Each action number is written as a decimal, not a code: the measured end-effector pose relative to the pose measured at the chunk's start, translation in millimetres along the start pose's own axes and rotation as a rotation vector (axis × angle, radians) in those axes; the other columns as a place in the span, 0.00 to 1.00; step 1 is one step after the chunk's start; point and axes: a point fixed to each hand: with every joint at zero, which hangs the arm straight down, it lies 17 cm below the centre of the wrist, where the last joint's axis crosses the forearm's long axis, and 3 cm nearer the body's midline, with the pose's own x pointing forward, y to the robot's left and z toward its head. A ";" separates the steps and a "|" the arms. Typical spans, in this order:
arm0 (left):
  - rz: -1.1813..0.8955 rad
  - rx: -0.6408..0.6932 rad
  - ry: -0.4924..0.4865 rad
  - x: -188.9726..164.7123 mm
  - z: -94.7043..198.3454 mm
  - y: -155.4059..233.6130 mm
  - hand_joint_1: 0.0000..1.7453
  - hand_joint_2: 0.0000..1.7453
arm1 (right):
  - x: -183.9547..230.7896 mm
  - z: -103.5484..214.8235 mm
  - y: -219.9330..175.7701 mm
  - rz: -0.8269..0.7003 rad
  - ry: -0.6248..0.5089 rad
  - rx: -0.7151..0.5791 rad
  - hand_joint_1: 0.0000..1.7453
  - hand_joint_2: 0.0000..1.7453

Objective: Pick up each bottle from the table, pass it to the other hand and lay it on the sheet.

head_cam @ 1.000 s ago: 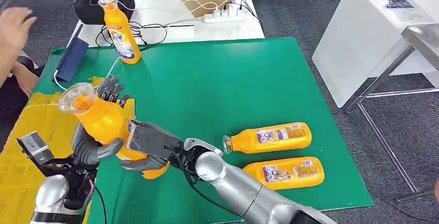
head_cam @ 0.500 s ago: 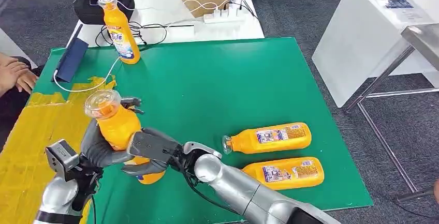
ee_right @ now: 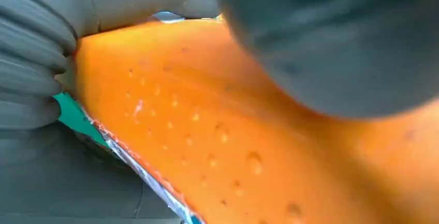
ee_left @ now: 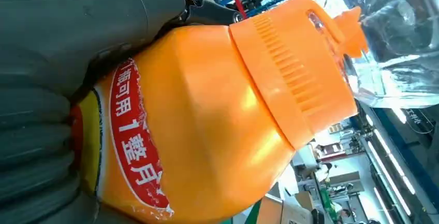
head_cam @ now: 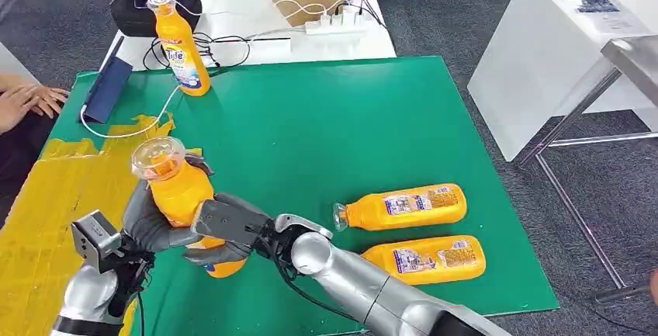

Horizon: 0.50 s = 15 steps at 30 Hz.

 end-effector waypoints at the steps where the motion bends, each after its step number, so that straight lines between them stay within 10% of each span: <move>1: -0.001 -0.002 0.000 -0.3 0.5 0.1 1.00 1.00 | -0.6 -0.1 0.3 0.003 0.001 0.000 1.00 1.00; 2: -0.002 -0.003 -0.003 0.0 0.6 -0.2 1.00 1.00 | -1.6 0.7 -2.6 0.003 -0.002 -0.012 0.91 1.00; 3: -0.011 -0.002 -0.003 -0.3 0.6 0.1 1.00 1.00 | -2.3 1.0 -4.4 0.004 -0.002 -0.020 0.36 1.00; 14: -0.178 0.012 0.029 -9.1 1.0 5.4 1.00 1.00 | -5.5 7.3 -26.2 0.083 0.006 -0.088 0.36 1.00; 15: -0.178 0.011 0.029 -9.1 0.9 5.1 1.00 1.00 | -5.4 7.5 -26.3 0.084 0.006 -0.088 0.00 1.00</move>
